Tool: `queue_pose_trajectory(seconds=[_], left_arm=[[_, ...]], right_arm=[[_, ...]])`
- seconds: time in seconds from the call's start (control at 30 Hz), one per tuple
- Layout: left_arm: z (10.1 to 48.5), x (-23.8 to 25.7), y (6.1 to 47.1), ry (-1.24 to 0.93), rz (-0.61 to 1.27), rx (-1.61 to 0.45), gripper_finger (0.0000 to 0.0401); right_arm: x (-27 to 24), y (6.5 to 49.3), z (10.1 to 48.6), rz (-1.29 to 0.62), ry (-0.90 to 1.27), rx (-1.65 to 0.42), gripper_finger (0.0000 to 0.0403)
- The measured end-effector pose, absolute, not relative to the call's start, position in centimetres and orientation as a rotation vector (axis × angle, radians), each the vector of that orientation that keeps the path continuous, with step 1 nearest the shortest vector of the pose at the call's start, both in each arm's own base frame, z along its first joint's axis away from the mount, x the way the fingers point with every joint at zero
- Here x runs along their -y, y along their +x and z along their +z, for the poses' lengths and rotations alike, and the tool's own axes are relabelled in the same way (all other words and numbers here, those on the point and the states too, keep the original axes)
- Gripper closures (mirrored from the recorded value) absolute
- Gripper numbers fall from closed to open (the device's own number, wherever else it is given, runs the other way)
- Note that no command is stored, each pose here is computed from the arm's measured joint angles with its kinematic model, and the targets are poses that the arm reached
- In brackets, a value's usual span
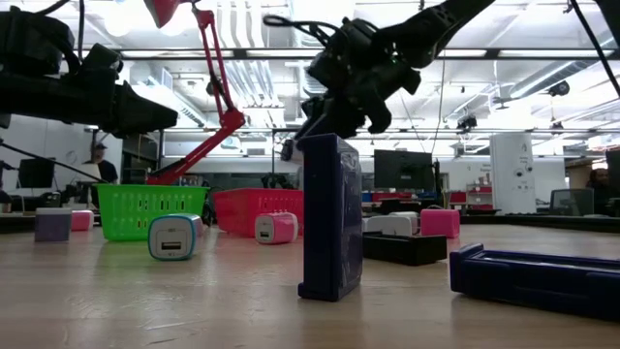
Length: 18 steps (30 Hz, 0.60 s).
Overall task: Pick & Place Office items
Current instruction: Put the top white black charger adapter into the red bin
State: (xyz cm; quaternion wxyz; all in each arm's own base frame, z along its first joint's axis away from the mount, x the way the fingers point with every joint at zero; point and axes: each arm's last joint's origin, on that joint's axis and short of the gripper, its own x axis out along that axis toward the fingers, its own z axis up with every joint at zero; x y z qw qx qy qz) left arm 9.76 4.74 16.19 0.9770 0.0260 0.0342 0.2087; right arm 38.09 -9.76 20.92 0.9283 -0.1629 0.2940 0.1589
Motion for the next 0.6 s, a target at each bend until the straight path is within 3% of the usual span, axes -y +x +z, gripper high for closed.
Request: queue_pose_trajectory(seconds=[0.23, 0.6], left_arm=[[16.2, -4.7, 9.8, 0.052, 0.421, -0.07, 0.0144], [16.2, -4.7, 9.8, 0.052, 0.42, -0.07, 0.0144]], right_arm=[[8.9, 38.8, 21.3, 0.302, -0.385, -0.552, 0.0273], [9.1, 39.8, 18.5, 0.306, -0.402, -0.595, 0.0273]])
